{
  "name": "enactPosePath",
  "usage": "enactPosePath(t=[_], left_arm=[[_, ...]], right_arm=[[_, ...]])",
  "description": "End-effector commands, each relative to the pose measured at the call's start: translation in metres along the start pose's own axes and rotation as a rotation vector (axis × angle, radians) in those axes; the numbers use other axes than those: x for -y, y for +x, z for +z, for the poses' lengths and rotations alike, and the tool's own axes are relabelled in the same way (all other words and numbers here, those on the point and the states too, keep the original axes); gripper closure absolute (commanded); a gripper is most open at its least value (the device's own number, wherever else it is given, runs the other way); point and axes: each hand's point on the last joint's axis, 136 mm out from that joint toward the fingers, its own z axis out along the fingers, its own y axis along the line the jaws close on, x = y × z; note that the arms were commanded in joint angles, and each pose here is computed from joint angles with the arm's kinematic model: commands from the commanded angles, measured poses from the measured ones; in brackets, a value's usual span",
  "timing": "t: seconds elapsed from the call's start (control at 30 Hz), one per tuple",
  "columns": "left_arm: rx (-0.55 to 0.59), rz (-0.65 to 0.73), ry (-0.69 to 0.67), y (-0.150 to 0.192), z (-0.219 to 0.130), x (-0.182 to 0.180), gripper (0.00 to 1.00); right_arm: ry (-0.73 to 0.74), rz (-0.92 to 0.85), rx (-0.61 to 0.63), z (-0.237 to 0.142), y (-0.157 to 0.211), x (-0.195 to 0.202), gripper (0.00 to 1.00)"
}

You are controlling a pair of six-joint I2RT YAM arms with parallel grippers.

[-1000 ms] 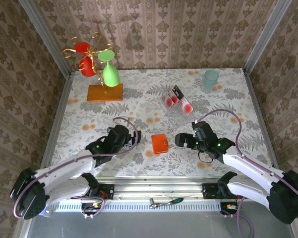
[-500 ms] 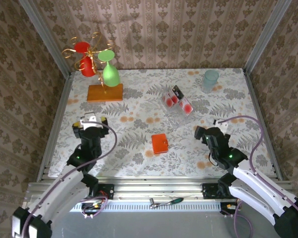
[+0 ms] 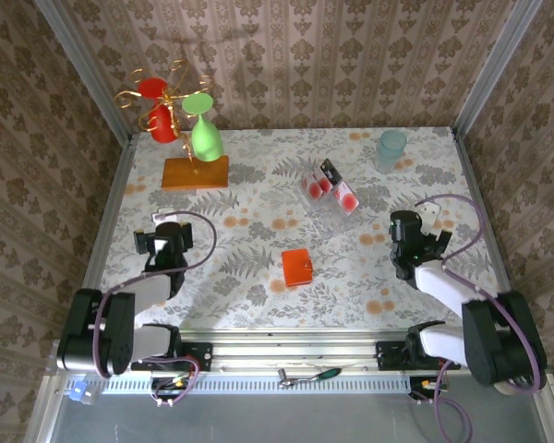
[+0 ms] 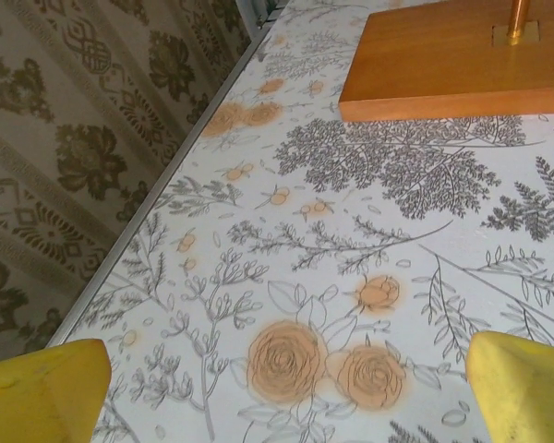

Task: Put the credit cards into the card holder
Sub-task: Reset both arms

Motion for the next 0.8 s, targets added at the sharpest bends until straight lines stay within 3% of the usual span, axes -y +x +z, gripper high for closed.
enactPosePath(t=[0.0,0.2,0.3,0.37,0.4,0.47,0.77], left_arm=[[0.173,-0.029,0.035,-0.049,0.009,0.005,0.00],[0.143,-0.009,0.208,-0.044,0.026,0.036,0.00],[0.264,-0.016,0.213,-0.036,0.022,0.040,0.00],[0.220,-0.009,0.251,-0.035,0.022,0.047,0.00],[0.216,0.013,0.273,-0.035,0.025,0.052,0.00],[0.165,-0.006,0.283,-0.034,0.034,0.050,0.00],[0.124,-0.052,0.313,-0.032,0.043,0.044,0.00]], right_arm=[[-0.111,0.023,0.146,0.005,-0.038,-0.028,0.00],[-0.311,-0.019,0.265,0.010,-0.038,-0.063,0.00],[-0.387,-0.051,0.232,0.010,-0.031,-0.074,0.00],[-0.442,-0.048,0.206,0.016,-0.019,-0.079,0.00],[-0.443,-0.034,0.259,0.018,-0.024,-0.080,0.00],[-0.437,-0.043,0.164,0.023,-0.019,-0.079,0.00],[-0.442,-0.025,0.139,0.032,-0.021,-0.079,0.00]])
